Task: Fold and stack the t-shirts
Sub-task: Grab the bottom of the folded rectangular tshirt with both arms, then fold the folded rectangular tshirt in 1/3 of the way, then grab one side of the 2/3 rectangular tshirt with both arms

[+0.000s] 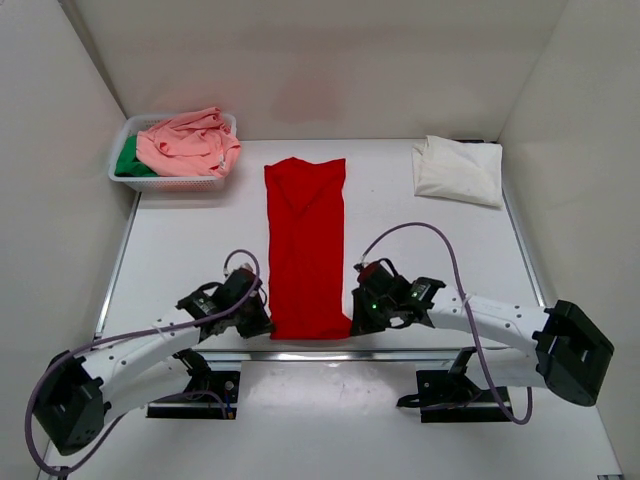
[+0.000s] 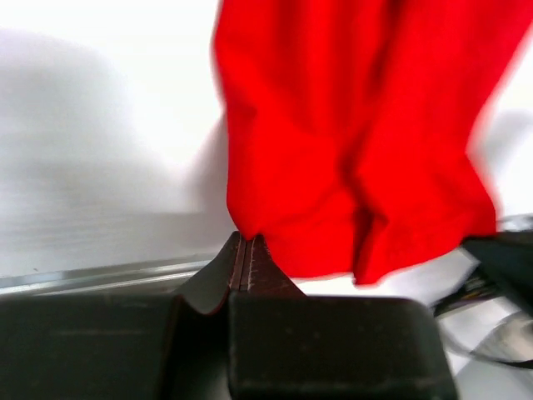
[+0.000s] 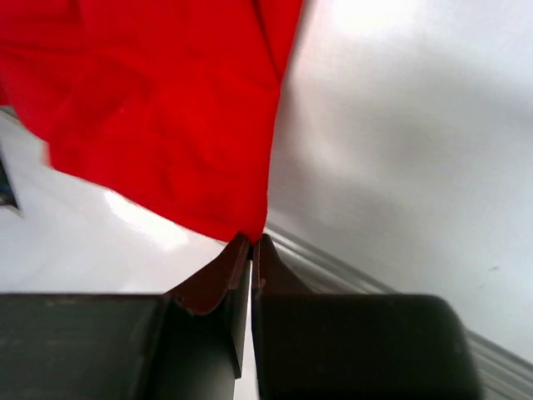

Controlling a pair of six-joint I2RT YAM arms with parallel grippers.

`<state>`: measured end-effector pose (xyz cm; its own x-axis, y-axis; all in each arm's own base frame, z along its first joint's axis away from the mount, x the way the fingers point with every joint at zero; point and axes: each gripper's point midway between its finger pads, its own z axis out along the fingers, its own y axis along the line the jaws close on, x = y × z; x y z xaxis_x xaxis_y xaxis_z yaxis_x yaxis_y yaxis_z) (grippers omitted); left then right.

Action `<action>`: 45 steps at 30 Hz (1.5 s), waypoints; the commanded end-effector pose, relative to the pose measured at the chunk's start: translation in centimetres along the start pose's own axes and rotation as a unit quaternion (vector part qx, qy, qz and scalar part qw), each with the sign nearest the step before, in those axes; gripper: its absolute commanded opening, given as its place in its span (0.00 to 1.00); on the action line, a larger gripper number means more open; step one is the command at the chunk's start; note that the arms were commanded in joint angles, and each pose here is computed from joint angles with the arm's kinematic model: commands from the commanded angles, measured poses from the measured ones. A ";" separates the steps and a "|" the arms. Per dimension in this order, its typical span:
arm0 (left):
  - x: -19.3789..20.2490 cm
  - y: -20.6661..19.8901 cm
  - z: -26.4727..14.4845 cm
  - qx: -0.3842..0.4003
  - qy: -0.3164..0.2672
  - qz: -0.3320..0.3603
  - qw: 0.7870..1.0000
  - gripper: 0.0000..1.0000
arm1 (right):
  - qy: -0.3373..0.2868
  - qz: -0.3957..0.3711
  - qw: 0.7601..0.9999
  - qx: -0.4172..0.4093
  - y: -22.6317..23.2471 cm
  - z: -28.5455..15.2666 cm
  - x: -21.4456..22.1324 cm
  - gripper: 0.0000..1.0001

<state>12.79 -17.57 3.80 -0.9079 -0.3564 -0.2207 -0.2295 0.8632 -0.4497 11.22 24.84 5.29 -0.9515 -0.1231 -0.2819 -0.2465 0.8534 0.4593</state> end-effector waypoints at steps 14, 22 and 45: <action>-18.0 -6.9 -4.2 0.031 -0.123 0.004 0.992 0.00 | -0.097 -0.059 0.993 0.040 -0.2 -3.6 -18.2 0.00; -25.7 -7.4 0.4 0.011 -0.124 -0.014 0.992 0.01 | -0.110 -0.075 0.988 0.074 -2.9 -1.3 -27.6 0.00; -18.3 -3.0 2.2 -0.021 -0.120 0.017 0.992 0.70 | -0.122 0.009 0.989 0.088 -3.2 0.7 -23.1 0.46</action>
<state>33.26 -14.72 8.75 -0.8066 -0.4272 -0.4085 -0.2232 0.8600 -0.4588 34.98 21.75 7.02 -0.9175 -0.0784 -0.3899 -0.1504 0.9760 0.1577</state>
